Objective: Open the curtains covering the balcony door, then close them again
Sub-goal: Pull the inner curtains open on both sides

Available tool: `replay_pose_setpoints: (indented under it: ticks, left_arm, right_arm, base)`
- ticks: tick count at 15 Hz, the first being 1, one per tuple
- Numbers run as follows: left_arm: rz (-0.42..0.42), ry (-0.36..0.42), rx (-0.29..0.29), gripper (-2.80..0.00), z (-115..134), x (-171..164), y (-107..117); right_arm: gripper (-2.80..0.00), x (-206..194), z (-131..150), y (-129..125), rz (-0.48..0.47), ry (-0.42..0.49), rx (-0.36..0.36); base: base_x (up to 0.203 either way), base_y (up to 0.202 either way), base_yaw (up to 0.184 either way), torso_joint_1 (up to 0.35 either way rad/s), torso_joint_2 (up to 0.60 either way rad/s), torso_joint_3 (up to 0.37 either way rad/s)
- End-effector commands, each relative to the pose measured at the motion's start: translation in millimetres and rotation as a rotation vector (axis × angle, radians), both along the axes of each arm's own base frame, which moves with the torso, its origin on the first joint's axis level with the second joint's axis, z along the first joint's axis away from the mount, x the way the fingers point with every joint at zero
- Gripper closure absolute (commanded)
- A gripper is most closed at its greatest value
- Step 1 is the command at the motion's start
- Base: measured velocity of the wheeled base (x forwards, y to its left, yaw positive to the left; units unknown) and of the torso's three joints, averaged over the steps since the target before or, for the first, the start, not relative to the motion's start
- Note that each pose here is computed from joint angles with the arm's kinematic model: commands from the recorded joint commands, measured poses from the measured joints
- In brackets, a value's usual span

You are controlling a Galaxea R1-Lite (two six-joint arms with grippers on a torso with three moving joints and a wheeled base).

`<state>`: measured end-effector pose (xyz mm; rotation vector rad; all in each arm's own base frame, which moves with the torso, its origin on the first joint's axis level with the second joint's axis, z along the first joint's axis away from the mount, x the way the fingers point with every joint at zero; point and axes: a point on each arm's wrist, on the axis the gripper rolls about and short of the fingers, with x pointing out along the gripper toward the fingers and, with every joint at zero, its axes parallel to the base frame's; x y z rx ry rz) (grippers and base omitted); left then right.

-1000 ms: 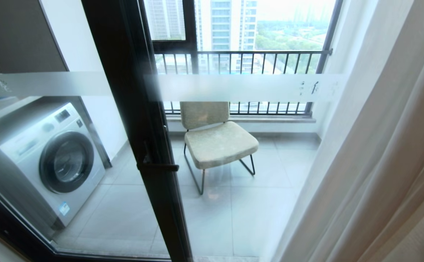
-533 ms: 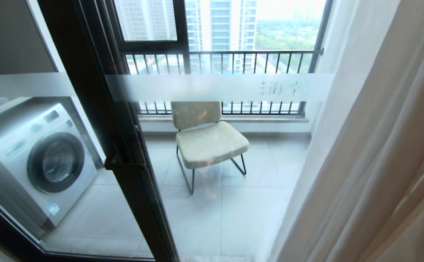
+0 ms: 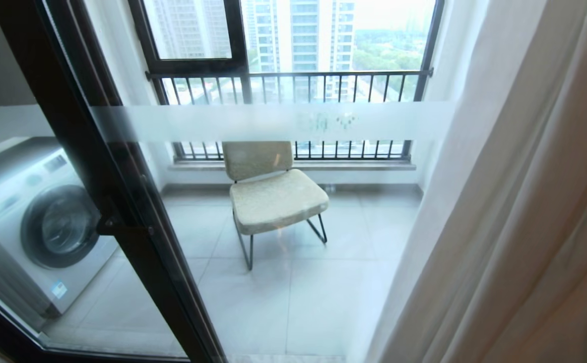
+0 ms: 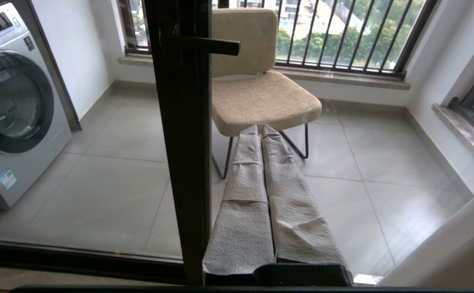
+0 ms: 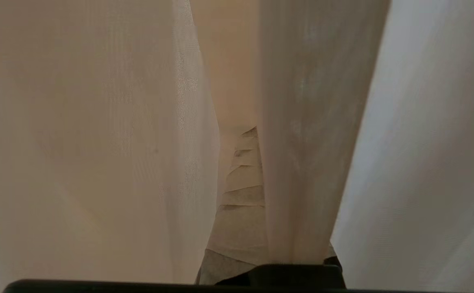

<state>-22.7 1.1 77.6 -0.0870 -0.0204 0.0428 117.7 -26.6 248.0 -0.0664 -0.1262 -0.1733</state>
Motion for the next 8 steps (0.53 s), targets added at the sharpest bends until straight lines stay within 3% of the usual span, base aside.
replay_pose_setpoints:
  ticks: [1, 8]
  left_arm:
    - [0.0, -0.001, -0.001, 0.0, 0.1, 0.0, 0.0]
    - [0.0, -0.001, -0.001, 0.0, 0.1, 0.0, 0.0]
  right_arm:
    - [0.0, 0.3, -0.2, -0.1, 0.0, 0.0, -0.001]
    - [0.0, -1.8, 0.0, 0.4, 0.0, -0.003, -0.001]
  base:
    - [0.0, -0.187, -0.001, 0.004, 0.0, 0.003]
    - [0.0, -0.191, 0.002, 0.005, 0.0, 0.002]
